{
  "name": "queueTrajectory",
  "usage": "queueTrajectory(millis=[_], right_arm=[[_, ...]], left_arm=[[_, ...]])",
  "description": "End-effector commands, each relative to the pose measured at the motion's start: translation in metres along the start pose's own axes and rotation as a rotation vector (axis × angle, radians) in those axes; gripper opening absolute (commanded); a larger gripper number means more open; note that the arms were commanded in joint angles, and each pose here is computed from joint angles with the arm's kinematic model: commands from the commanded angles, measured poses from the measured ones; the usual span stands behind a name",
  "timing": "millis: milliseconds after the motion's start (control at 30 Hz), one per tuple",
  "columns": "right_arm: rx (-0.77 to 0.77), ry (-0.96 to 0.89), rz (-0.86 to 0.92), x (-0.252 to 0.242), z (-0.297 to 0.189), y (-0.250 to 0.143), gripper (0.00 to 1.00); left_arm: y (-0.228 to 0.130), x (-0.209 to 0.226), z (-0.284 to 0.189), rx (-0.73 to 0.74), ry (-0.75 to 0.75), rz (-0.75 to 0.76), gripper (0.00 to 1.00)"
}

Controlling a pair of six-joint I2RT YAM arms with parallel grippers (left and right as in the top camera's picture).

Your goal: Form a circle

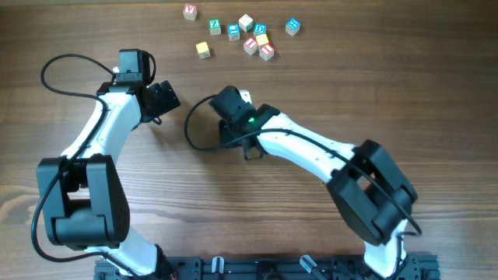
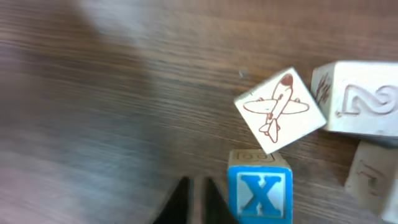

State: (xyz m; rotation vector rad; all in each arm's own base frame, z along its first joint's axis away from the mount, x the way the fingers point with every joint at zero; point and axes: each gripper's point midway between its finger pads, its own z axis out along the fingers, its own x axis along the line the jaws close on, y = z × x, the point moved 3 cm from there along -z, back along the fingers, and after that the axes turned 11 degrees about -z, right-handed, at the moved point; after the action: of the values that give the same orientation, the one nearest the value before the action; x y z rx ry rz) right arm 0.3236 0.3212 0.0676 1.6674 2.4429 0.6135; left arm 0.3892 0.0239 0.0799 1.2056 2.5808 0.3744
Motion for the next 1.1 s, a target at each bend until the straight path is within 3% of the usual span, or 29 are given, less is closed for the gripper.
queueTrajectory(millis=[0,100,167,500,1067], right_arm=[[-0.086,0.036,-0.029,0.009,-0.046,0.024,0.39],[-0.029,-0.017,-0.084,-0.001,-0.045,0.011,0.57],[0.007,-0.073,-0.087,-0.01,-0.039,0.003,0.61],[0.048,-0.169,-0.096,-0.026,-0.003,-0.012,0.51],[0.041,-0.182,-0.086,-0.027,0.01,-0.012,0.45]], left_arm=[[0.007,0.0,-0.007,-0.026,-0.005,-0.016,1.0],[0.007,0.0,-0.007,-0.025,-0.005,-0.016,1.0],[0.007,0.0,-0.007,-0.025,-0.005,-0.016,1.0],[0.007,0.0,-0.007,-0.026,-0.005,-0.016,1.0],[0.007,0.0,-0.007,-0.025,-0.005,-0.016,1.0]])
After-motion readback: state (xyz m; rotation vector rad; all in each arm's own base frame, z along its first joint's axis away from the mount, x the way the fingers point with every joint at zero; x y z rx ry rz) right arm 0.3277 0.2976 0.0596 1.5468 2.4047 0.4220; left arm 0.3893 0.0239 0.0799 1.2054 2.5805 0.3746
